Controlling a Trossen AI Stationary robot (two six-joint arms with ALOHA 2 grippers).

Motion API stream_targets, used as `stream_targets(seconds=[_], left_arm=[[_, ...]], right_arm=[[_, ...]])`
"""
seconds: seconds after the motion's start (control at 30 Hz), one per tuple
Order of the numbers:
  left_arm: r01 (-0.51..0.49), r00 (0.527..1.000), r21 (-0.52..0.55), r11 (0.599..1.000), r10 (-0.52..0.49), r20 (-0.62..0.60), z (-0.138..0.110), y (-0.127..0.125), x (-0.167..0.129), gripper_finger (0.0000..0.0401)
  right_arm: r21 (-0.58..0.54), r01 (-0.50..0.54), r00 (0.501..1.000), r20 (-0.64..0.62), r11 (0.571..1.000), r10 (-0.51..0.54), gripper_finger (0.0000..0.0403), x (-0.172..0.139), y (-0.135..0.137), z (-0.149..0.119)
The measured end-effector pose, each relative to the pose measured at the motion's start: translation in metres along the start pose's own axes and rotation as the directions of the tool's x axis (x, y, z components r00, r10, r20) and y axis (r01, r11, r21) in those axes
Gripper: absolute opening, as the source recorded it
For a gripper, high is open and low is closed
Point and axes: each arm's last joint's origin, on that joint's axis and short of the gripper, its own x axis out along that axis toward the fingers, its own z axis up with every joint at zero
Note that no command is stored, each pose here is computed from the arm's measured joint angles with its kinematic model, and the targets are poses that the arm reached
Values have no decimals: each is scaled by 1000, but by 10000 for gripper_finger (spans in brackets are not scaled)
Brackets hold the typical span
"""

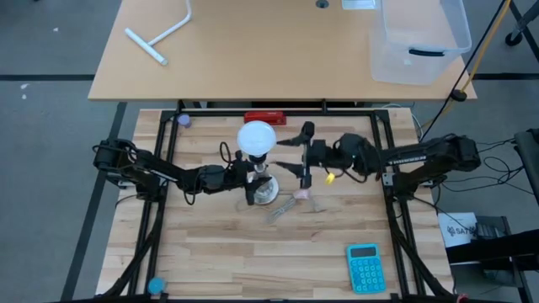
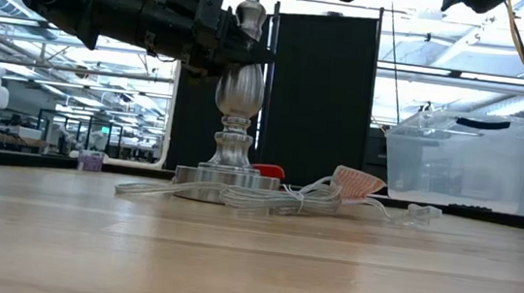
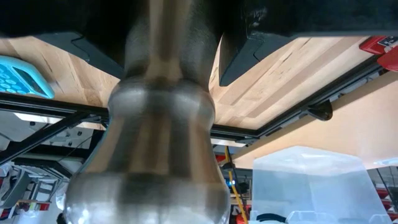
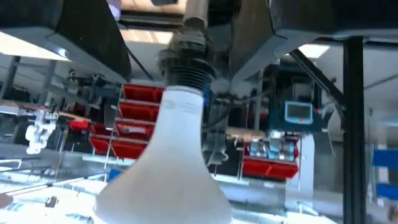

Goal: Screw lightbulb
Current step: Remove the white lightbulb from the silver lamp

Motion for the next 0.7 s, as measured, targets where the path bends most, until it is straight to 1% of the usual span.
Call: stream_targets(seconds=[0.07, 0.3, 0.47, 0.6, 0.7], left_arm=[[-4, 1000, -2, 1000, 4, 1, 0, 1, 0, 194], [-6, 1000, -4, 1000, 6, 10, 1, 2, 0, 194], [-7, 1000, -7, 1000, 7, 9, 1, 2, 0, 194], [-11, 1000, -10, 1000, 11, 9, 1, 2, 0, 194], [-12, 1000, -15, 1000, 13, 9, 1, 2, 0, 194]], right_arm=[[6, 18, 1000, 22, 1000, -18, 263, 5, 6, 0], [11, 129, 991, 30, 992, -130, 265, 29, 19, 7], [17, 117, 993, 28, 993, -117, 271, 48, 28, 8], [45, 184, 983, 5, 982, -184, 270, 62, 28, 9], [47, 185, 983, 10, 982, -186, 265, 71, 28, 10]])
